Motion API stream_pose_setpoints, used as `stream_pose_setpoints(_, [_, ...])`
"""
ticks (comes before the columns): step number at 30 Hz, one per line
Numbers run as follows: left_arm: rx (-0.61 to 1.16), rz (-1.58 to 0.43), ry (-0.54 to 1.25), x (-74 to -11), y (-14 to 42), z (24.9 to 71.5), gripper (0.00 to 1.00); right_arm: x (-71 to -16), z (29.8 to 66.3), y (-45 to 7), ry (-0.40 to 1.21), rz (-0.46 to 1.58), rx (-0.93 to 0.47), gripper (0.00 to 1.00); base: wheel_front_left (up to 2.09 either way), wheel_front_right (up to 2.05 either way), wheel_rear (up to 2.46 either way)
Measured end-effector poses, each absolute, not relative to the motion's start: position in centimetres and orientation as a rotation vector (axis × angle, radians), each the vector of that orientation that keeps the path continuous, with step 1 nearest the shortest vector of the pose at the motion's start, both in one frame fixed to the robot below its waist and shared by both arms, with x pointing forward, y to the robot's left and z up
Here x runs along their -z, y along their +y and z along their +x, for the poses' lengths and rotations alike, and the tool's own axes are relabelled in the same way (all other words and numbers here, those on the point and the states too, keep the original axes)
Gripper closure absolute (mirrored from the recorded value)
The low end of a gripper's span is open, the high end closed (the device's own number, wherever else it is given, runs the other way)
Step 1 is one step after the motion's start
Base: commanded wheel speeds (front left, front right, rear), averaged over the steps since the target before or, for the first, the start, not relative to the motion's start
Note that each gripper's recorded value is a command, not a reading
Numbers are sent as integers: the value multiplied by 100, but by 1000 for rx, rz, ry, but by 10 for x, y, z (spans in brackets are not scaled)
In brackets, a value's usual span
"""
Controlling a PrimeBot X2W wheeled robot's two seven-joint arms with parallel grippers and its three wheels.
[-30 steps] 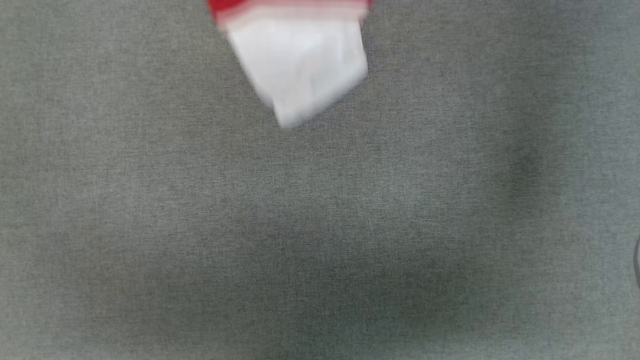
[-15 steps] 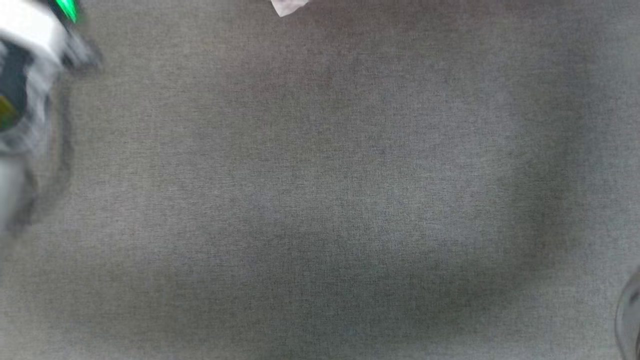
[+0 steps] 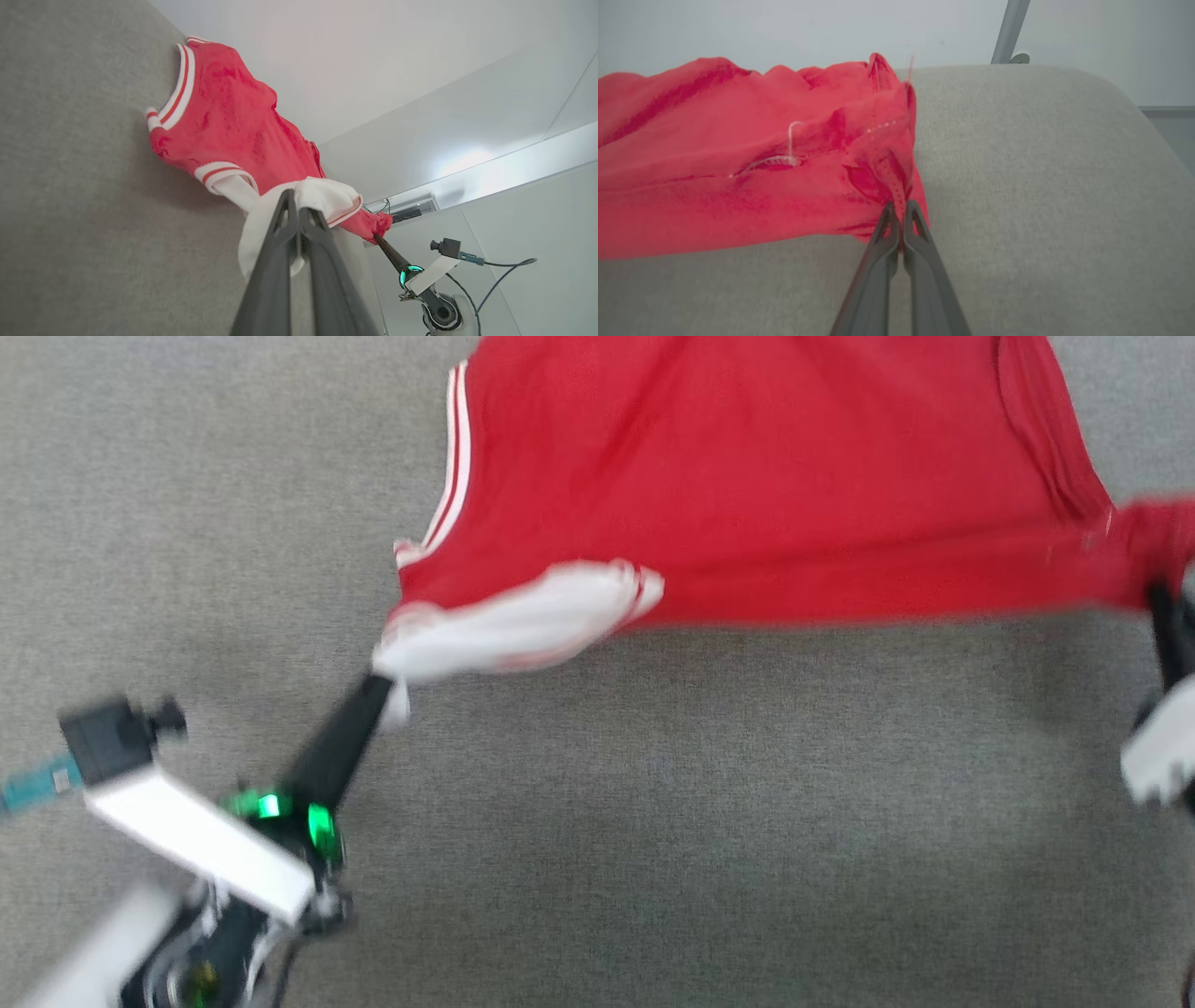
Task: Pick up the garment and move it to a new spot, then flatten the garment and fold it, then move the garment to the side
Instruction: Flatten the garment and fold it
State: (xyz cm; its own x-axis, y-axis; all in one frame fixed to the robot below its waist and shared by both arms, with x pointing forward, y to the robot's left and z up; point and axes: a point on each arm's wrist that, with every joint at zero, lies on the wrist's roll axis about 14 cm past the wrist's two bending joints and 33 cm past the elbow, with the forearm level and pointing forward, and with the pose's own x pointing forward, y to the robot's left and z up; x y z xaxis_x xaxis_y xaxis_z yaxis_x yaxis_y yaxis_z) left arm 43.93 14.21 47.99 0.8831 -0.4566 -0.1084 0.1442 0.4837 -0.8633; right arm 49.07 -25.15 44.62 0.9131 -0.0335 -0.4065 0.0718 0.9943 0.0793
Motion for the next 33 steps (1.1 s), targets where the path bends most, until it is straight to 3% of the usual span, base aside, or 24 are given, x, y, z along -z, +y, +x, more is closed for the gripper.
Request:
stream_pose_setpoints(10, [340, -1024, 422, -472, 142, 362, 100, -433, 398, -257, 549, 118, 76, 100, 0, 0, 0])
stream_pose_setpoints(16, [402, -1004, 431, -484, 134, 347, 100, -435, 369, -260, 584, 147, 98, 100, 0, 0, 0])
stream_pose_setpoints(20, [468, -955, 421, -493, 128, 356, 100, -440, 371, -263, 565, 163, 108, 100, 0, 0, 0])
stream_pose_setpoints(25, [573, -912, 408, -509, 118, 400, 100, -438, 401, -266, 545, 188, 119, 100, 0, 0, 0])
stream_pose_setpoints(33, [526, -893, 506, -477, 130, 466, 100, -414, 442, -256, 580, 201, 100, 100, 0, 0, 0])
